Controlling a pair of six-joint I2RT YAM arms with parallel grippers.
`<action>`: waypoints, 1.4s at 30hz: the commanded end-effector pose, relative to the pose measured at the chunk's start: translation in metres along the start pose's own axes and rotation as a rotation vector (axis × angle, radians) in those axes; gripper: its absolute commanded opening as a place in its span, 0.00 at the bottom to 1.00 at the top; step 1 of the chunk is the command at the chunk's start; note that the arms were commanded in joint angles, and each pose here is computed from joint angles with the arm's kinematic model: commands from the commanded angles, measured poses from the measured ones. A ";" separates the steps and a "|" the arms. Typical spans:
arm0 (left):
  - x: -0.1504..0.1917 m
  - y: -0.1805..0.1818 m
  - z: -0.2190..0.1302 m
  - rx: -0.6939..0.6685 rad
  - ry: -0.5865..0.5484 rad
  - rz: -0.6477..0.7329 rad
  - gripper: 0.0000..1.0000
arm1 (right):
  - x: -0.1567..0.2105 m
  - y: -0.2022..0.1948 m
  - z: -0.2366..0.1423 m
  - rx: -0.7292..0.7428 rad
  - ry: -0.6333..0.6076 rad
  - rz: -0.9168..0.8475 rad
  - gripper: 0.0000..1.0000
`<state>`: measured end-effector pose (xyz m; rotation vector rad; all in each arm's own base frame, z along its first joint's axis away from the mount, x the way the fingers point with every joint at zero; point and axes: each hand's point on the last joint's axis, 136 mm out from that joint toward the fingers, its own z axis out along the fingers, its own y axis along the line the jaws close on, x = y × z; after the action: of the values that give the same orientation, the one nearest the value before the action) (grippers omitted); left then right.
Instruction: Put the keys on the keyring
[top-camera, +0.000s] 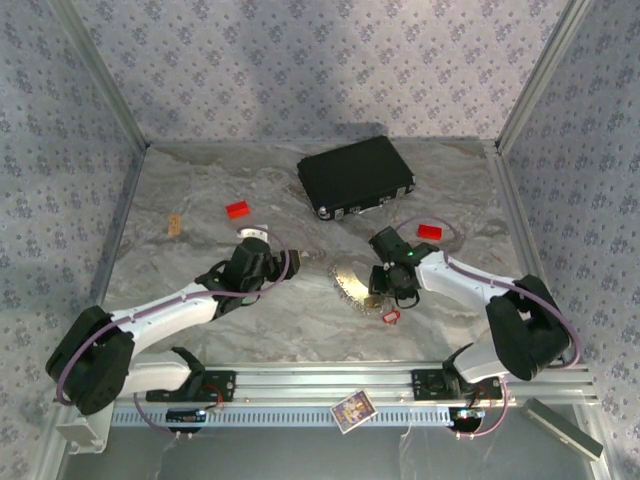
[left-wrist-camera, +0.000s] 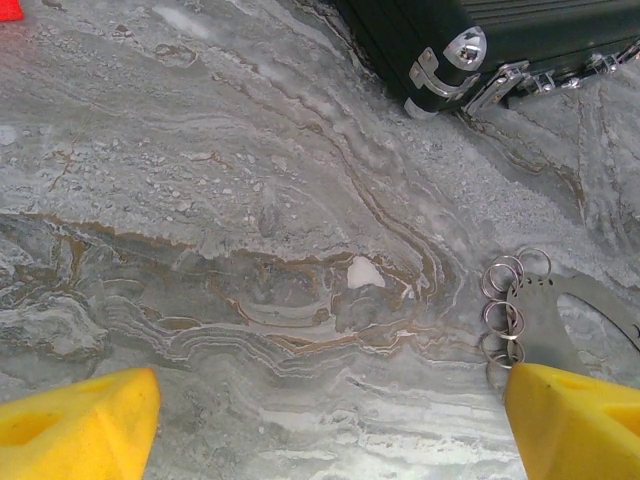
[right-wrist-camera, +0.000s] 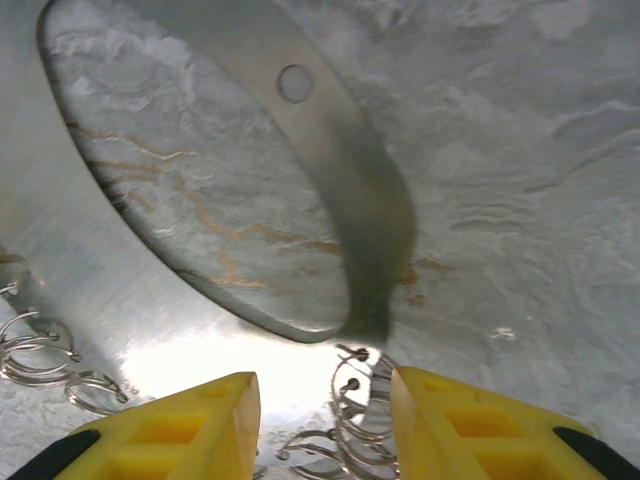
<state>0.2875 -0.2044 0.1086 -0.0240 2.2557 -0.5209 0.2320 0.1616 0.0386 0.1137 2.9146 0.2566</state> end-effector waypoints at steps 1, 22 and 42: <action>-0.017 -0.011 -0.002 0.019 -0.050 0.019 0.89 | 0.007 0.006 -0.002 0.021 0.041 -0.052 0.40; -0.018 -0.006 -0.004 0.015 -0.087 -0.003 0.89 | 0.012 -0.014 -0.002 0.338 0.202 -0.403 0.32; -0.016 -0.007 -0.003 0.021 -0.080 -0.004 0.89 | 0.003 -0.016 0.006 0.403 0.212 -0.435 0.25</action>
<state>0.2955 -0.2049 0.1194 -0.0311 2.1972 -0.5182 0.2287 0.1512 0.0280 -0.4705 3.0534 -0.3443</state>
